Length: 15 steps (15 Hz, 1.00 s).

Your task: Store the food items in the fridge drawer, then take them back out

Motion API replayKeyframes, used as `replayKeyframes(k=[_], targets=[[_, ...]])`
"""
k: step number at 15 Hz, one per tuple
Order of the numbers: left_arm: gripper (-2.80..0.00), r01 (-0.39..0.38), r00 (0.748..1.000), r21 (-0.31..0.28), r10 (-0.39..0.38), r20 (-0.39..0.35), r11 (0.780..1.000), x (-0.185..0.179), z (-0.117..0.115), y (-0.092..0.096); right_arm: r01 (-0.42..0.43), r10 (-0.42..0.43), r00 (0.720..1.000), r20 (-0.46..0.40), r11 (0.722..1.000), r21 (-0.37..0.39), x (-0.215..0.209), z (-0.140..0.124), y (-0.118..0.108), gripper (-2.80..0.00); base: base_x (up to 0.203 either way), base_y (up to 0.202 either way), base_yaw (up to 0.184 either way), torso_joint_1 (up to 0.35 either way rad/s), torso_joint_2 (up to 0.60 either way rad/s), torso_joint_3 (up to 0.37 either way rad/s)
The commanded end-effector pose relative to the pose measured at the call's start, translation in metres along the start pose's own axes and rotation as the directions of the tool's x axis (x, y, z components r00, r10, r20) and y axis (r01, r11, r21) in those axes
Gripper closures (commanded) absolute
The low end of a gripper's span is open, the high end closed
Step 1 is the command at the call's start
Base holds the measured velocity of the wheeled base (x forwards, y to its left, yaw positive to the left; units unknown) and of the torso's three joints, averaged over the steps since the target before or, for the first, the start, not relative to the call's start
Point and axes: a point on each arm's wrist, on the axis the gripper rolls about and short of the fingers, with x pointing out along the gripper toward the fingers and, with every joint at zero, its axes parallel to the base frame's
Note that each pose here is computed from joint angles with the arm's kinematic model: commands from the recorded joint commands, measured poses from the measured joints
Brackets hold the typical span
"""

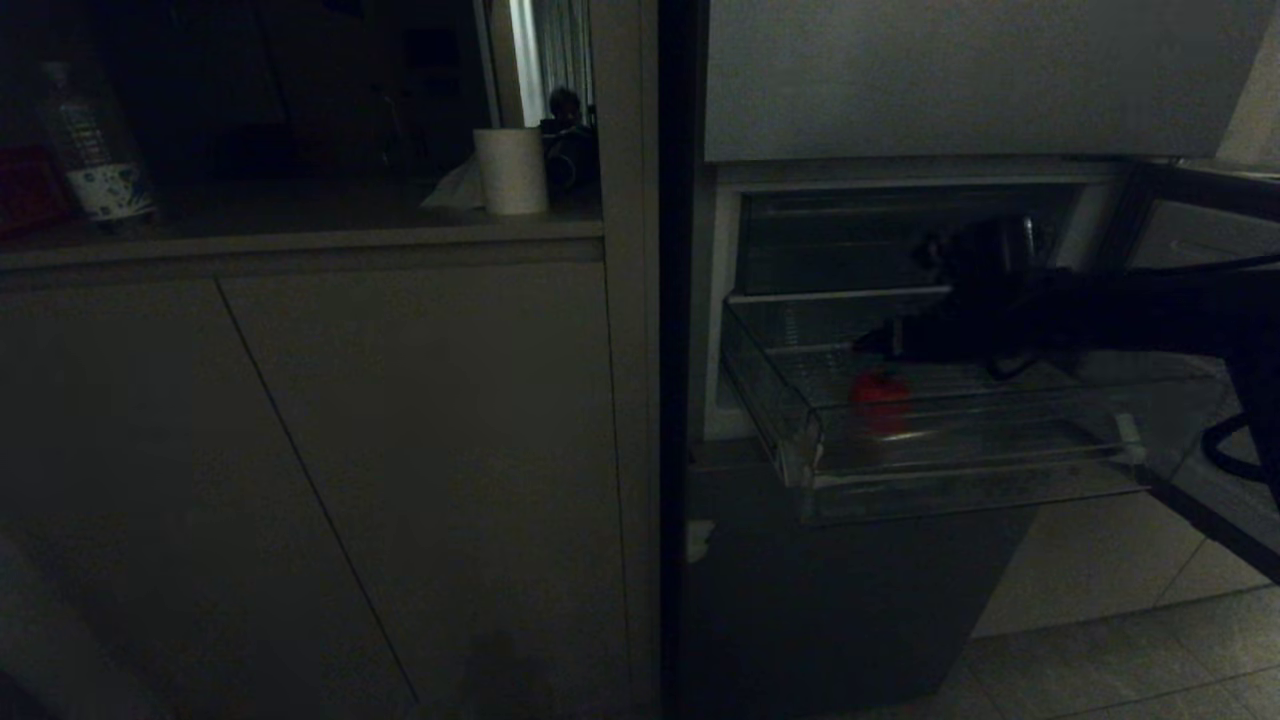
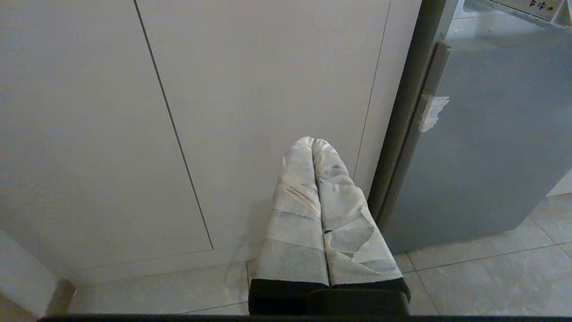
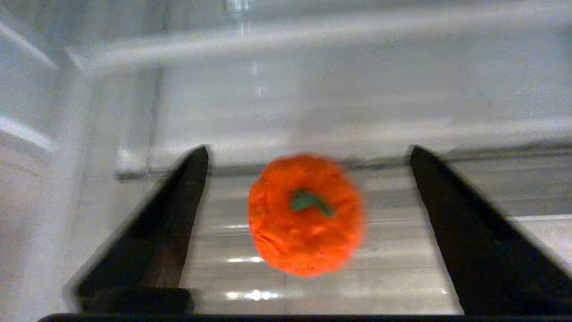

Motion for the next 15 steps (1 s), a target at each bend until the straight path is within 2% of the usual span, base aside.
replayKeyframes(k=[1,3,6,9,12,15], targets=[[0.00,-0.001,1.000,0.000,0.001,-0.002,1.000,0.000,0.000,0.000,0.002,-0.002,0.996,0.085,1.000,0.002,-0.049,0.027,-0.001,0.00,0.000,0.000,0.000,0.000,0.00,0.000],[0.00,-0.001,1.000,0.000,0.001,-0.002,1.000,0.000,0.000,0.000,0.001,-0.001,0.994,0.112,1.000,0.003,-0.097,0.034,0.001,0.00,0.000,0.000,0.000,0.000,0.00,0.000],[0.00,-0.001,1.000,0.000,0.001,-0.002,1.000,0.000,0.000,0.000,-0.002,0.001,0.991,0.137,1.000,0.003,-0.173,0.025,0.004,0.00,0.000,0.000,0.000,0.000,0.00,0.000],[0.00,-0.001,1.000,0.000,0.001,-0.002,1.000,0.000,0.000,0.000,0.002,0.000,0.987,0.163,1.000,-0.010,-0.258,-0.011,0.005,0.00,0.000,0.000,0.000,0.000,0.00,0.000],[0.00,-0.001,1.000,0.000,0.001,-0.002,1.000,0.000,0.000,0.000,0.008,0.000,0.978,0.207,0.999,-0.042,-0.336,-0.075,0.004,0.00,0.000,0.000,0.000,0.000,0.00,0.000],[0.00,-0.001,1.000,0.000,0.001,-0.002,1.000,0.000,0.000,0.000,0.017,0.012,0.942,0.336,0.997,-0.081,-0.405,-0.155,0.001,0.00,0.000,0.000,0.000,0.000,0.00,0.000]])
